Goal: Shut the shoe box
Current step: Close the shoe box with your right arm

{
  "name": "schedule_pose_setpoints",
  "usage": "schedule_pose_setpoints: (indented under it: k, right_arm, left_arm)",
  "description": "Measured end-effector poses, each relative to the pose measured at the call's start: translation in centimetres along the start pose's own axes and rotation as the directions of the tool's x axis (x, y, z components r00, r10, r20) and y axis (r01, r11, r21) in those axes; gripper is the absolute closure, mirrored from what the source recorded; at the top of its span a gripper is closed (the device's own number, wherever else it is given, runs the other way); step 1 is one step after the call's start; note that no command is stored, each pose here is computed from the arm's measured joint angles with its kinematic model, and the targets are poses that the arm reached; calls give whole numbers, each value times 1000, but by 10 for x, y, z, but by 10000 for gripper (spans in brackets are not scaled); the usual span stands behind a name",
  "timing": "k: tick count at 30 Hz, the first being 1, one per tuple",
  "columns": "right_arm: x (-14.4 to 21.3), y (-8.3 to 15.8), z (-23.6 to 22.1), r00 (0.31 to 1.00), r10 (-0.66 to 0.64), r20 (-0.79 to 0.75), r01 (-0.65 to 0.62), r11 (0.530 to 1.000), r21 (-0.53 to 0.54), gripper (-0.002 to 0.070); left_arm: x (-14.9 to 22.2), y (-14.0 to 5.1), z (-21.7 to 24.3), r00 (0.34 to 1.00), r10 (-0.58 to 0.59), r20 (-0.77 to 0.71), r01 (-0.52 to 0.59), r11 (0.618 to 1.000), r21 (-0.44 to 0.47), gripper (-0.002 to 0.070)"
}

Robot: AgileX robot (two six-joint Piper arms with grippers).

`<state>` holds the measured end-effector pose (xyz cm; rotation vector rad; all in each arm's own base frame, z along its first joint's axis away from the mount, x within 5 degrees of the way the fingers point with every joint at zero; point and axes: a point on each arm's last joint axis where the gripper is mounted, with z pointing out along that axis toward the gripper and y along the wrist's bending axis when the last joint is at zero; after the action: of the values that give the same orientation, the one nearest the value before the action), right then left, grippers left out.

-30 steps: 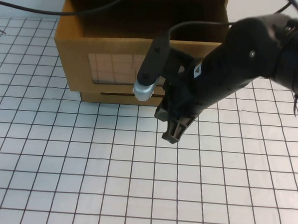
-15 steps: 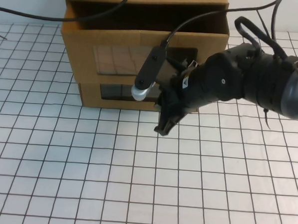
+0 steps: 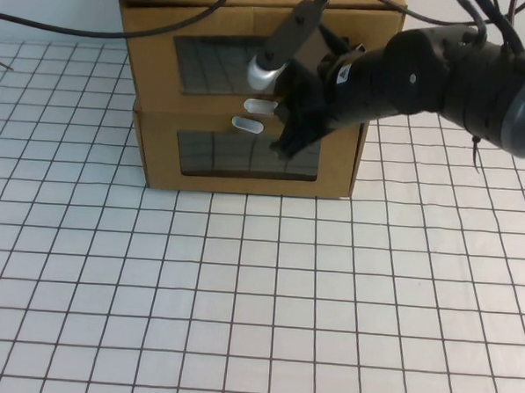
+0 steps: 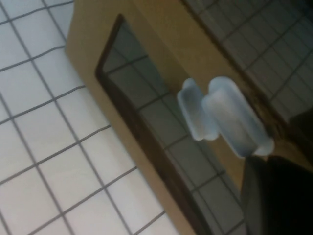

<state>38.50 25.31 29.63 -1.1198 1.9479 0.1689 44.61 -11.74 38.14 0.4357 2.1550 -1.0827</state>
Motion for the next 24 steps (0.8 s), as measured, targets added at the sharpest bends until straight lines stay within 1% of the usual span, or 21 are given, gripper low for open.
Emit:
schedule_pose_setpoints:
  k: [2,8,13,17,20,22,24]
  right_arm:
    - [-1,-8,3,1000,24,14,-25,1000,11,690]
    - [-1,-15,9,996,77,38,-78,997,12,689]
    - [-1,-17,5,997,76,30,-77,997,8,690]
    - [-7,-20,-14,998,54,32,-54,999,-2,690]
    - [-15,-13,-34,999,-4,43,7,997,-81,689]
    - [-20,-6,-50,997,-41,61,50,986,-161,689]
    - [-26,-1,-66,995,-54,84,70,976,-204,689]
  left_arm:
    - [0,0,0,1000,0,0,0,1000,0,679]
    - [0,0,0,1000,-1,1,1,1000,3,679]
    - [0,0,0,1000,4,0,-4,1000,3,679]
    - [-1,-2,-3,999,45,1,-45,999,-4,679]
    - [-2,-7,-11,997,79,-9,-79,997,-17,679]
    - [-4,-10,-21,995,97,-15,-98,995,-30,679]
    - [-7,-16,-35,992,125,-10,-125,992,-36,679]
